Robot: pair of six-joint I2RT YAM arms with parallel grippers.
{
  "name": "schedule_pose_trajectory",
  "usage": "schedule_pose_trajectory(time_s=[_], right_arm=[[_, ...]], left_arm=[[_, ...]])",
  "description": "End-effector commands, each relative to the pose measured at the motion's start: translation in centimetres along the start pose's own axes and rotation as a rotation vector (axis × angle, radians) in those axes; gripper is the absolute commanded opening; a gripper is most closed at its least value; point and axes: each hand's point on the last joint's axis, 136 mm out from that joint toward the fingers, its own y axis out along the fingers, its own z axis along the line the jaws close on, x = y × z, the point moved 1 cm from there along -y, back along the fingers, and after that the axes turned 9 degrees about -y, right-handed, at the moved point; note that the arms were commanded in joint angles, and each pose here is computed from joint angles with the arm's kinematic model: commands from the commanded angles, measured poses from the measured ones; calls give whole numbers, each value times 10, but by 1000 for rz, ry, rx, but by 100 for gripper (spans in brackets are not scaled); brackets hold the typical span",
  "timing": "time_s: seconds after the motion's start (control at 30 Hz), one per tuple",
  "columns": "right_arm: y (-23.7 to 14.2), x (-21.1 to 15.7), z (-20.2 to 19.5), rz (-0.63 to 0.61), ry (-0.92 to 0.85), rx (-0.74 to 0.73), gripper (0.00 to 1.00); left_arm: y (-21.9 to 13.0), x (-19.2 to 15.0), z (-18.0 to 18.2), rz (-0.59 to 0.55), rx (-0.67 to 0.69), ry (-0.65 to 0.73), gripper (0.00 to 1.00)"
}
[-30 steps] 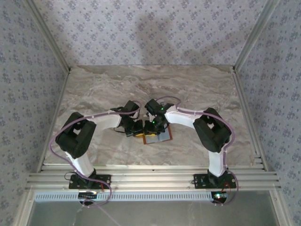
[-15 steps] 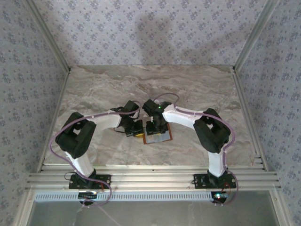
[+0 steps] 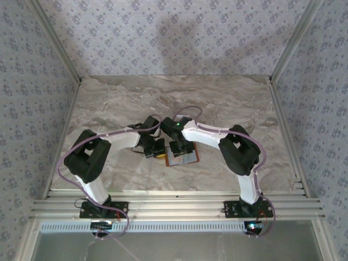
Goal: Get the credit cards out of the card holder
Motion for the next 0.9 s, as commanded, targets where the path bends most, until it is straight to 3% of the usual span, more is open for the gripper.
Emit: schedule_pose_trajectory(time_s=[0.0, 0.3, 0.7, 0.87], right_arm=[[-17, -6, -17, -4, 10, -101, 41], [-27, -12, -45, -4, 50, -129, 42], [8, -23, -46, 22, 165, 114, 42], [21, -33, -44, 36, 193, 203, 36]], left_arm=[[-4, -4, 18, 2, 68, -6, 2], [-4, -3, 17, 4, 71, -2, 2], [-5, 1, 11, 5, 73, 13, 2], [-9, 8, 3, -8, 75, 31, 2]])
